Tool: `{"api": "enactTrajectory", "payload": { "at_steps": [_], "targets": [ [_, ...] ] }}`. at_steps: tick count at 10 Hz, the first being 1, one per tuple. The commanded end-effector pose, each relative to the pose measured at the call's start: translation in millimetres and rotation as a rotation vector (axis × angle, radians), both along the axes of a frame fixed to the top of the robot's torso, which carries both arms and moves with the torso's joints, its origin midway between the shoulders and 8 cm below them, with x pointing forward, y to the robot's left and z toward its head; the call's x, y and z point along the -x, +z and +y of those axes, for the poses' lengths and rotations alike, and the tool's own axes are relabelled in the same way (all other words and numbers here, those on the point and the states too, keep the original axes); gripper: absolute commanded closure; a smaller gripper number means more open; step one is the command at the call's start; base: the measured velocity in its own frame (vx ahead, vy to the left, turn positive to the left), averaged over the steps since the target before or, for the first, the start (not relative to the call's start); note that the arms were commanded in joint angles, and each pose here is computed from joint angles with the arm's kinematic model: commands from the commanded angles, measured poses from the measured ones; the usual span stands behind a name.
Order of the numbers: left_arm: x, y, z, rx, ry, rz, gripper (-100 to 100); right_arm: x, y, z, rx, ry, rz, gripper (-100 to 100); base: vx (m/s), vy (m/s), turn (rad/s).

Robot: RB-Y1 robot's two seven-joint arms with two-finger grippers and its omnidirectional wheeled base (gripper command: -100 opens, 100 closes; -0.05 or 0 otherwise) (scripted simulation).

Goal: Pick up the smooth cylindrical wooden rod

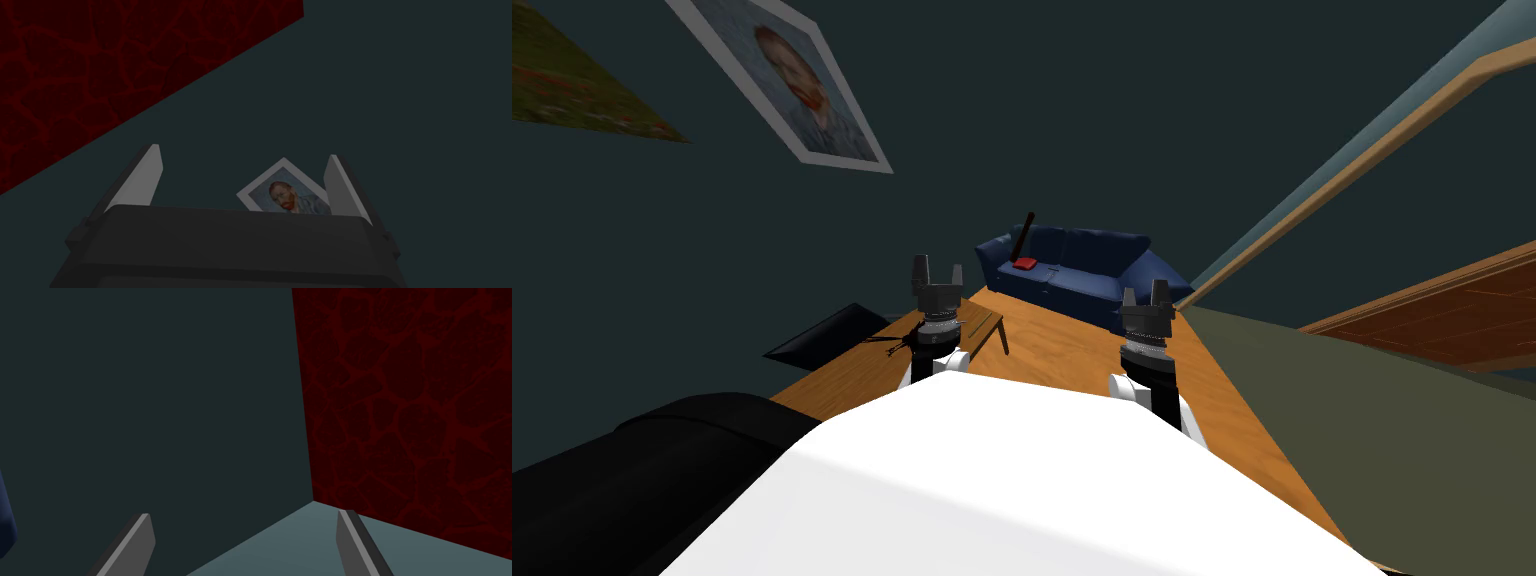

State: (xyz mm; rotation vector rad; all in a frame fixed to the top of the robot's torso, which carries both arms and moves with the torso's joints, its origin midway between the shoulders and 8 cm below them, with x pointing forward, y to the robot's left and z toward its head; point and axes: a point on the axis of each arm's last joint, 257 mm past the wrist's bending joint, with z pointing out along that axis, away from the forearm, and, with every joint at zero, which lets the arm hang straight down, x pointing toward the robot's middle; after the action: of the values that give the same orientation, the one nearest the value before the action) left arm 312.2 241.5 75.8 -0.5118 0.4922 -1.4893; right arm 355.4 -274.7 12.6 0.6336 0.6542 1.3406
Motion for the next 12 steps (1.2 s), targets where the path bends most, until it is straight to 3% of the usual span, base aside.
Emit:
{"api": "enactTrajectory", "payload": {
  "at_steps": [1,5,6,7,11,12],
  "targets": [
    [-5.3,-5.8,-3.4,-0.026,-0.019,0.025,-100,0.0,0.0,0.0,0.0,0.0,0.0,0,0.007,-0.001,0.009],
    [-32.8,-35.7,-2.4,-0.057,-0.059,0.143,-100,0.0,0.0,0.0,0.0,0.0,0.0,0,0.033,-0.004,0.023],
    [-42.2,-46.2,0.6,-0.053,-0.065,0.183,-100,0.0,0.0,0.0,0.0,0.0,0.0,0,0.049,-0.005,0.027],
    [-42.2,-46.2,0.6,-0.053,-0.065,0.183,-100,0.0,0.0,0.0,0.0,0.0,0.0,0,0.036,-0.003,0.01],
    [-72.3,-83.5,14.5,-0.015,-0.075,0.32,-100,0.0,0.0,0.0,0.0,0.0,0.0,0,0.043,-0.006,0.026],
    [-72.5,-83.8,14.6,-0.015,-0.075,0.321,-100,0.0,0.0,0.0,0.0,0.0,0.0,0,0.033,-0.004,0.013]
  ]
}}
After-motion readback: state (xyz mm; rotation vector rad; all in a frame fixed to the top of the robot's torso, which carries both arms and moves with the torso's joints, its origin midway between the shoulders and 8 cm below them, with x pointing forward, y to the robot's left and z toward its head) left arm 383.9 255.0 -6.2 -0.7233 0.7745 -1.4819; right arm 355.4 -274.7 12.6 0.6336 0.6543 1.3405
